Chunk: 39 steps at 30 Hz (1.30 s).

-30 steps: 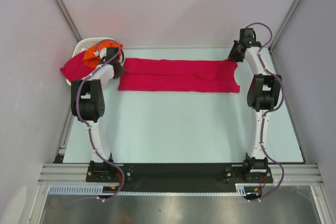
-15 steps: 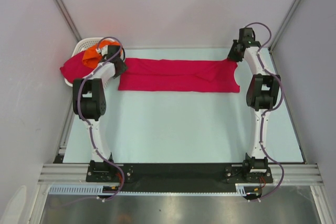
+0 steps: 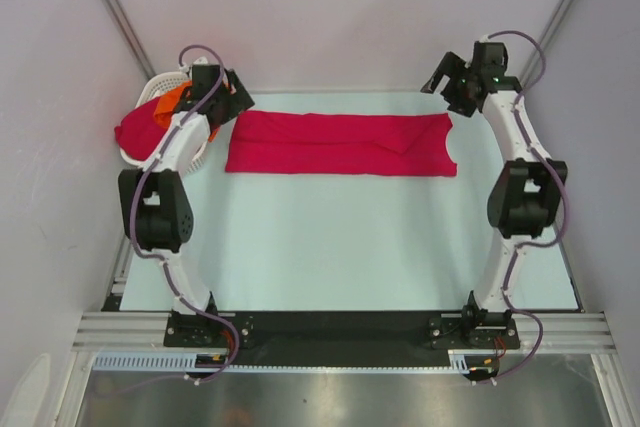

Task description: Fold and stack the t-shirts

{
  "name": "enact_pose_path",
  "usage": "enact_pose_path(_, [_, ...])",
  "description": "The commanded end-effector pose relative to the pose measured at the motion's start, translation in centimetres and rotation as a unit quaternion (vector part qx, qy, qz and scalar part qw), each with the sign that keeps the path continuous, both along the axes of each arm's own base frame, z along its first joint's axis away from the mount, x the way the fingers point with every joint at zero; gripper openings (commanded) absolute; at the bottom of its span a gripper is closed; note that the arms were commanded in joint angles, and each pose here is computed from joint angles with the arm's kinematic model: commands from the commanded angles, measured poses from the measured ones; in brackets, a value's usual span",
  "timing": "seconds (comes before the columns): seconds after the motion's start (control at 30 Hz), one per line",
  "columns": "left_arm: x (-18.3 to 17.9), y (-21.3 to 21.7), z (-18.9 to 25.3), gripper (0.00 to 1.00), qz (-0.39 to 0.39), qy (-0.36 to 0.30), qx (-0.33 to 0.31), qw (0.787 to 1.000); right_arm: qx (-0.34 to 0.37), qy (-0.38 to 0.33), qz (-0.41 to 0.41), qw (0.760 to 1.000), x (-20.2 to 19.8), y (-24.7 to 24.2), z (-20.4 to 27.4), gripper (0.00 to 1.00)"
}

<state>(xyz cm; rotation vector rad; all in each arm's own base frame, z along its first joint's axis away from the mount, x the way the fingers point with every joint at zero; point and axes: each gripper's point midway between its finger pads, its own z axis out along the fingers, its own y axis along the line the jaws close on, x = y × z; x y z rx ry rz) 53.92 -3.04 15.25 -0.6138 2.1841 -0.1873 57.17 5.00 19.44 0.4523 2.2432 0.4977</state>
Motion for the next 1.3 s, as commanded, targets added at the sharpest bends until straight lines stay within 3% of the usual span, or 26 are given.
enact_pose_path(0.0, [-3.7, -5.4, 7.3, 1.00, -0.085, -0.064, -0.031, 0.994, 0.056, -0.007, -0.039, 0.998, -4.6, 3.6, 1.3, 1.00])
enact_pose_path(0.07, [-5.9, -7.2, 6.1, 1.00, -0.111, -0.046, -0.059, 0.991, 0.059, -0.024, -0.055, 0.996, -5.5, 4.9, 1.6, 1.00])
enact_pose_path(0.27, [-11.0, -9.8, 5.2, 1.00, -0.148, -0.035, -0.092, 0.984, 0.053, 0.048, -0.070, 0.995, -6.3, 7.4, -5.1, 1.00])
enact_pose_path(0.57, [-13.5, -8.7, 4.1, 1.00, -0.144, -0.020, -0.077, 0.986, 0.021, 0.078, -0.090, 0.993, -4.9, 8.1, -9.8, 0.94])
enact_pose_path(0.77, [-13.5, -8.9, 4.2, 1.00, -0.151, -0.017, -0.075, 0.986, 0.001, 0.095, -0.098, 0.991, -4.9, 7.8, -12.1, 0.82])
enact_pose_path(1.03, [-13.1, -8.8, 4.1, 1.00, -0.154, -0.011, -0.077, 0.985, 0.001, 0.093, -0.095, 0.991, -4.0, 8.1, -13.1, 0.57])
enact_pose_path(1.27, [-12.6, -8.3, 4.5, 1.00, -0.149, -0.015, -0.077, 0.986, -0.008, 0.093, -0.093, 0.991, -3.1, 7.9, -13.5, 0.47])
